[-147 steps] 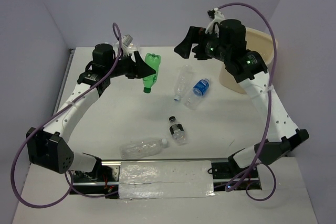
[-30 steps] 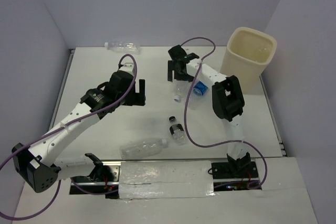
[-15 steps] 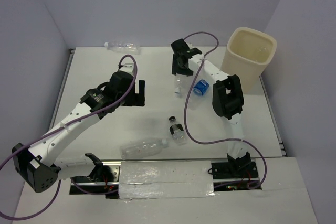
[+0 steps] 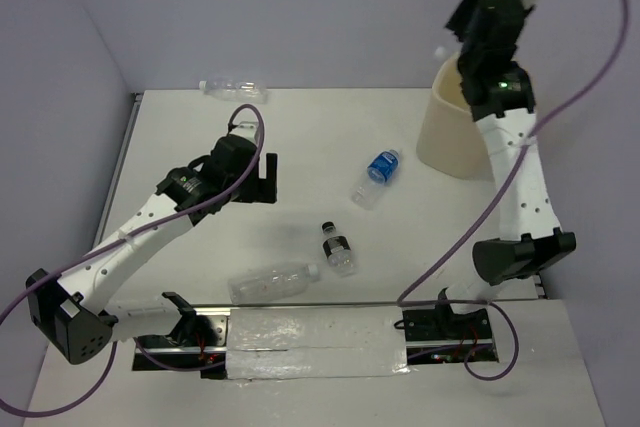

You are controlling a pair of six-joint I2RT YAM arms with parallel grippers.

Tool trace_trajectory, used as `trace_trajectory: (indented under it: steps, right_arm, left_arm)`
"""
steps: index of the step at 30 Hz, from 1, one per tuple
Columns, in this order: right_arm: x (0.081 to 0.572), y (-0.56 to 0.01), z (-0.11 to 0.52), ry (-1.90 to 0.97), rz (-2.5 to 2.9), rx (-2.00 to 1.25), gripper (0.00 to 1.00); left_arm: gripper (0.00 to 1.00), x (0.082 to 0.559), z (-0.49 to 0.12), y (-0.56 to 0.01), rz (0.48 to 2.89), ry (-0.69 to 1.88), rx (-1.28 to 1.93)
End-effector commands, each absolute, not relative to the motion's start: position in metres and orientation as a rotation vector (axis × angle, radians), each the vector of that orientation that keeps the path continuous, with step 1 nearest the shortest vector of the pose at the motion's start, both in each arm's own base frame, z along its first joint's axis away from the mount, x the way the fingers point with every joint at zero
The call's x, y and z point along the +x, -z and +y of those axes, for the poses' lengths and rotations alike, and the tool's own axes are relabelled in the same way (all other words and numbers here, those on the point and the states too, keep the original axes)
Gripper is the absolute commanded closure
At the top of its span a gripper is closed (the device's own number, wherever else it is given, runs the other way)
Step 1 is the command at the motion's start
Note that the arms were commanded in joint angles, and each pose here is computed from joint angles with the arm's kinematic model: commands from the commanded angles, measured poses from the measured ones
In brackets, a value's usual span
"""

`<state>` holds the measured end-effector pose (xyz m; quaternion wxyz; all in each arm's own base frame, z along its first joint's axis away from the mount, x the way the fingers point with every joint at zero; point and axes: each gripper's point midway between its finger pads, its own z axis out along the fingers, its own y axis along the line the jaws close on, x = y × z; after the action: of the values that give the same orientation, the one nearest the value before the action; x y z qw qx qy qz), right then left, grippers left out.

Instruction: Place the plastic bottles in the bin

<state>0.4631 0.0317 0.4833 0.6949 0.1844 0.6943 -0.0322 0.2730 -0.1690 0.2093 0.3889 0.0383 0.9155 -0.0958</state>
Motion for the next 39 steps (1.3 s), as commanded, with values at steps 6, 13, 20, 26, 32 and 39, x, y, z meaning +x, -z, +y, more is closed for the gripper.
trace_trajectory:
  steps: [6, 13, 20, 26, 32, 39]
  right_arm:
    - [0.478, -0.468, -0.101, 0.225, 1.464, 0.706, 0.45]
    - [0.497, -0.412, -0.143, 0.315, 1.502, 0.823, 0.44]
    - [0.512, -0.353, -0.145, 0.349, 1.588, 0.832, 0.25]
    - [0.5, -0.359, -0.124, 0.307, 1.598, 0.8, 0.0]
    - [0.464, -0.397, -0.077, 0.261, 1.579, 0.742, 0.0]
    - [0.396, -0.373, 0.012, 0.075, 1.684, 0.643, 0.0]
  left_arm:
    - [0.01, 0.283, -0.178, -0.231, 2.273, 0.273, 0.127]
    - [0.01, 0.285, -0.179, -0.231, 2.276, 0.267, 0.128]
    - [0.01, 0.281, -0.175, -0.223, 2.288, 0.258, 0.111]
    - [0.01, 0.282, -0.174, -0.226, 2.278, 0.254, 0.107]
    - [0.02, 0.285, -0.166, -0.228, 2.265, 0.21, 0.06]
    - [0.02, 0.289, -0.132, -0.221, 2.264, -0.004, -0.128]
